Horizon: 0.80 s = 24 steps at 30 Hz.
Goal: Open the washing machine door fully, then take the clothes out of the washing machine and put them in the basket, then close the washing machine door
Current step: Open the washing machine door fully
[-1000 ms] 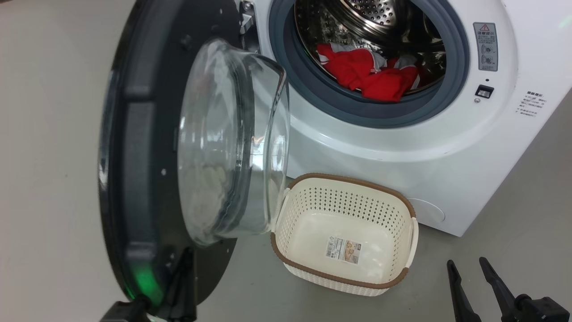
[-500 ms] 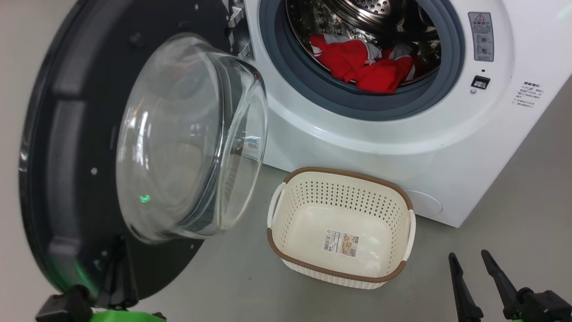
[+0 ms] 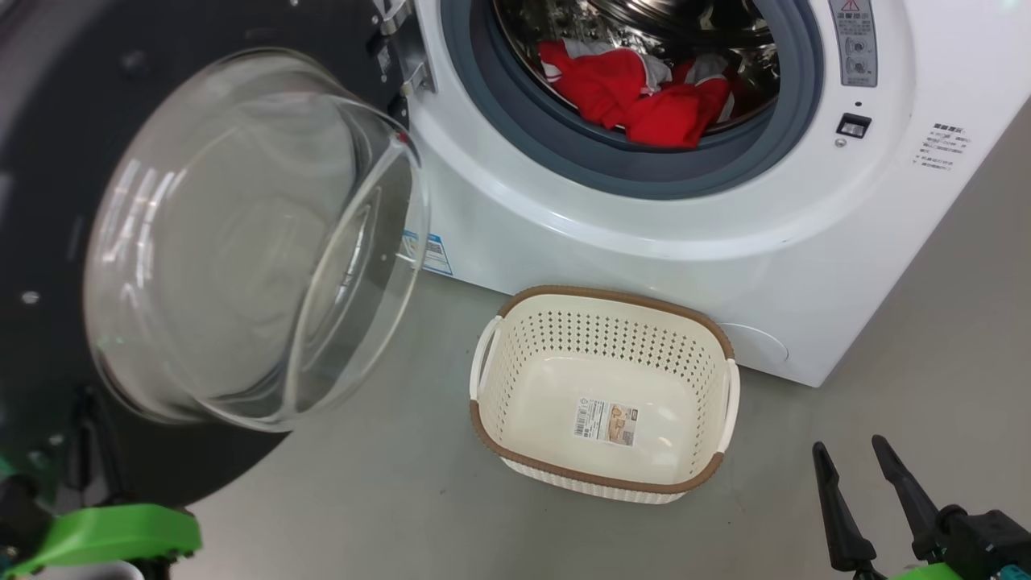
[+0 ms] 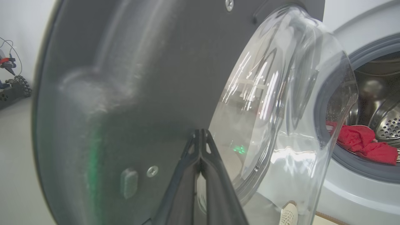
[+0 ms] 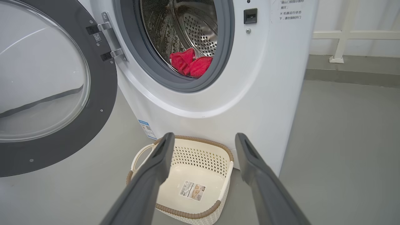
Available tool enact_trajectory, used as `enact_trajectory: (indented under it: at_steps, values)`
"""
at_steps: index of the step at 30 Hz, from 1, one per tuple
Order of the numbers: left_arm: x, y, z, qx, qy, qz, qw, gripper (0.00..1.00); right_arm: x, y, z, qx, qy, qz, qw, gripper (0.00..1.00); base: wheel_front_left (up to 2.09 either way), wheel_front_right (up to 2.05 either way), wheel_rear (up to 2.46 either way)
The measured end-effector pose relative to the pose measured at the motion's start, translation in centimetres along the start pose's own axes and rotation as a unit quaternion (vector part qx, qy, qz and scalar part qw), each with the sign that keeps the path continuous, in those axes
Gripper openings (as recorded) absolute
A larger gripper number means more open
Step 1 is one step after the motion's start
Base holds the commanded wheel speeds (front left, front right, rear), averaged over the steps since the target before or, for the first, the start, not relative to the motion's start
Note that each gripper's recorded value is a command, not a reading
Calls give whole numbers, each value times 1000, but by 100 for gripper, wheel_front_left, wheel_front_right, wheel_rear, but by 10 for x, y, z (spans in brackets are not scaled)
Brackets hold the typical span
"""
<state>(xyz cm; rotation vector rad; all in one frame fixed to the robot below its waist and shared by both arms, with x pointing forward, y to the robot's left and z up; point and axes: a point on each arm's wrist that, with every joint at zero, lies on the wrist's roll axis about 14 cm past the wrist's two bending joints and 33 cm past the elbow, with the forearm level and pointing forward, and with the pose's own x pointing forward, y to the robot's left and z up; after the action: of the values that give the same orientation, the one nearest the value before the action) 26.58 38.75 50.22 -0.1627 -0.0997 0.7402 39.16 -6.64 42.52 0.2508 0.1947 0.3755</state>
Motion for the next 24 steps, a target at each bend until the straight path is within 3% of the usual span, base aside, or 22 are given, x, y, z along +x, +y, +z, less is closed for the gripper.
enact_trajectory:
  at_steps: [24]
  values:
    - [48, 24, 3, 28, 5, 46, 999, 0, 2, -15, 4, -8, -6, -11, 1000, 100, 0, 0, 0]
